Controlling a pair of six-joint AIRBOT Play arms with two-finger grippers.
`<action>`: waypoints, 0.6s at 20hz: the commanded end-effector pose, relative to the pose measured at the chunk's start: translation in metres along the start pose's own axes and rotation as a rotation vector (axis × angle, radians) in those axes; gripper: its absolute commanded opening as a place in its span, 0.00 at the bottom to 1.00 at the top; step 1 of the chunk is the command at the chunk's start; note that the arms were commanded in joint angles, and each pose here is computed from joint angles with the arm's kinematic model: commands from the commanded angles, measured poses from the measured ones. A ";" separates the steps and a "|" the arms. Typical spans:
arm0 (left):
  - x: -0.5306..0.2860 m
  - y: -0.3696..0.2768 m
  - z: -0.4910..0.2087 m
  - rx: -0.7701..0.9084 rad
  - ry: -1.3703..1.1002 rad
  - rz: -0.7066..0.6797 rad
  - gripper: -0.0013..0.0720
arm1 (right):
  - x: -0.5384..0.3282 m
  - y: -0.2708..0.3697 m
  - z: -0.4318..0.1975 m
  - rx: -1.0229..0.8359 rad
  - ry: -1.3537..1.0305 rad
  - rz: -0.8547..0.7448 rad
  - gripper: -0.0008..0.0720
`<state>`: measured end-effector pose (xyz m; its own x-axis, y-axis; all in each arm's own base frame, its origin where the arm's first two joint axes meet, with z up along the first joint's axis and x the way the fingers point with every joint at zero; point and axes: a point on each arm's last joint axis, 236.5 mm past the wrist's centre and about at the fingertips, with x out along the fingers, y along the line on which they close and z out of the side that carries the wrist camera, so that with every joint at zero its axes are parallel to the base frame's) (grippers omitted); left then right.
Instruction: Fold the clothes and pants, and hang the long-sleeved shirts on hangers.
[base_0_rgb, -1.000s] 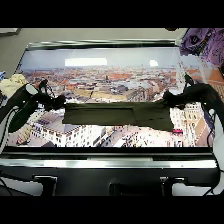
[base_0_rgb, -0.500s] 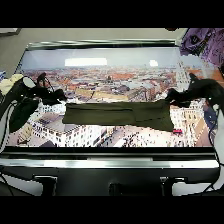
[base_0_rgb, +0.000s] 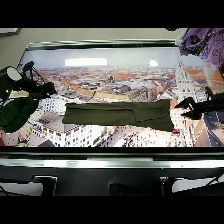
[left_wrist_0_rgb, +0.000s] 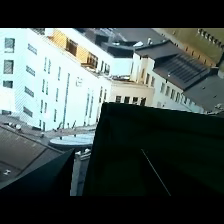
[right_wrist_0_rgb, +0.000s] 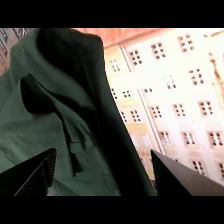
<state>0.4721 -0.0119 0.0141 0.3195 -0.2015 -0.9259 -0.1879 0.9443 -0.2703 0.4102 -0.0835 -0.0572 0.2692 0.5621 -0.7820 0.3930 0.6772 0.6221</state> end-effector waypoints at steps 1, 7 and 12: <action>-0.004 0.000 0.000 -0.001 -0.006 0.010 0.66 | 0.027 -0.002 -0.007 -0.001 0.068 0.089 0.93; -0.004 0.000 0.000 -0.028 -0.006 0.009 0.66 | 0.072 0.012 -0.019 -0.005 0.155 0.134 0.90; -0.001 -0.010 0.001 -0.016 -0.015 0.001 0.66 | 0.092 0.048 -0.038 -0.097 0.212 0.125 0.06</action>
<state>0.4714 -0.0154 0.0173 0.3218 -0.1939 -0.9267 -0.2103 0.9397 -0.2696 0.4179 -0.0045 -0.1055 0.1382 0.7057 -0.6949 0.3164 0.6334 0.7062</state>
